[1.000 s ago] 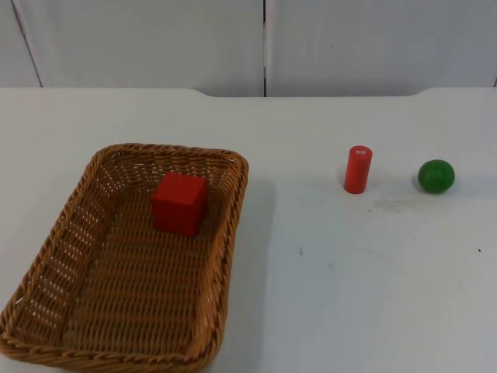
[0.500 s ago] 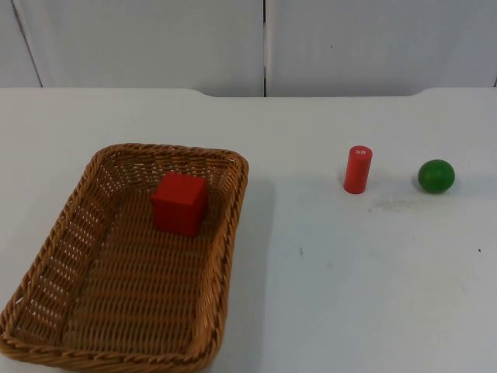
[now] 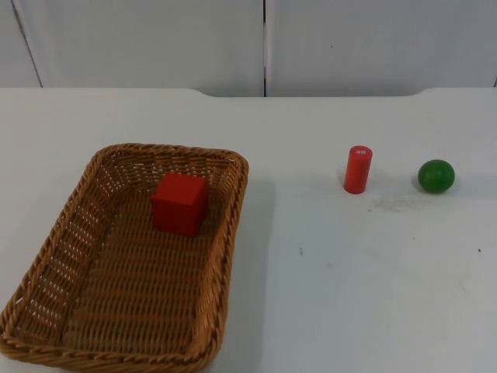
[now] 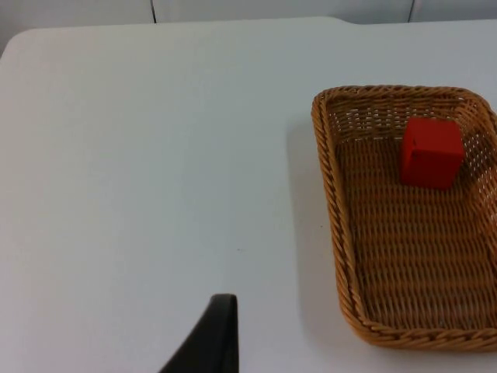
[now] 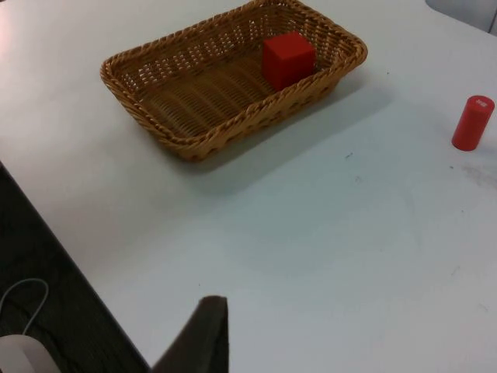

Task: Pick up the basket with the left hand and place the object to the left of the red cylinder into the basket with the right hand.

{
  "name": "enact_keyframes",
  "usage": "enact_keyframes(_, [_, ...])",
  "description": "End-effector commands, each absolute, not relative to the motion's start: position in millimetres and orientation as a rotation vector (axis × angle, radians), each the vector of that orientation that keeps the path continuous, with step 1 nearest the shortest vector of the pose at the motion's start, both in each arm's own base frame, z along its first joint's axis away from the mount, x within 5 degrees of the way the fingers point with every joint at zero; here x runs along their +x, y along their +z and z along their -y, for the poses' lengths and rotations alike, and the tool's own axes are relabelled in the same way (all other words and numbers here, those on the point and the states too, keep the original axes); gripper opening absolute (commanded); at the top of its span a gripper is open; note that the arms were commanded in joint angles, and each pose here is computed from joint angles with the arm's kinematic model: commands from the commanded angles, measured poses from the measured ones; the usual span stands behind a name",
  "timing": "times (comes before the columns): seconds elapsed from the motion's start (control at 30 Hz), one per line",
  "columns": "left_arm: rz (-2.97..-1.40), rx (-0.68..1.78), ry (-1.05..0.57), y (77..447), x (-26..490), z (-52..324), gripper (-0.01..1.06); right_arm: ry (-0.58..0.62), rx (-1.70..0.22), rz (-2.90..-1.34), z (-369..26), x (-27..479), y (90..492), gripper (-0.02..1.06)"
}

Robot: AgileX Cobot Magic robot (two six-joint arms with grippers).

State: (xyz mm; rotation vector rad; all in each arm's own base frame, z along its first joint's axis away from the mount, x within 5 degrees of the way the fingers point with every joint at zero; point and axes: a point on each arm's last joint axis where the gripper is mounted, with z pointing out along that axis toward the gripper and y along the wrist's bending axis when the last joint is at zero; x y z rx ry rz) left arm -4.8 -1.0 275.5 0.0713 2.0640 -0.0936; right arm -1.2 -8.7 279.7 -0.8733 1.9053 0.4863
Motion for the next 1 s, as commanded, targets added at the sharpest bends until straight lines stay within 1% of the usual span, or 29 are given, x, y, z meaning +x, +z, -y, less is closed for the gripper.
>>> enact_keyframes(0.0, [-2.065, 0.079, -0.099, 274.3, -4.8, 1.0, 1.05, 0.487, -0.873, -1.89, 8.5, -1.3, 279.9, 1.05])
enact_keyframes(0.27, [-2.065, 0.077, -0.097, 274.3, -4.8, 1.0, 1.05, 0.486, -0.871, -1.891, 8.5, -1.3, 279.9, 1.05])
enact_keyframes(0.67, [-2.064, -0.077, -0.006, 274.3, -4.6, 1.7, 1.05, 0.486, -0.871, -1.891, 8.5, -1.3, 279.9, 1.05])
enact_keyframes(0.97, [-2.063, -0.086, 0.0, 274.3, -4.6, 1.8, 1.05, 0.486, -0.871, -1.891, 8.5, -1.3, 279.9, 1.05])
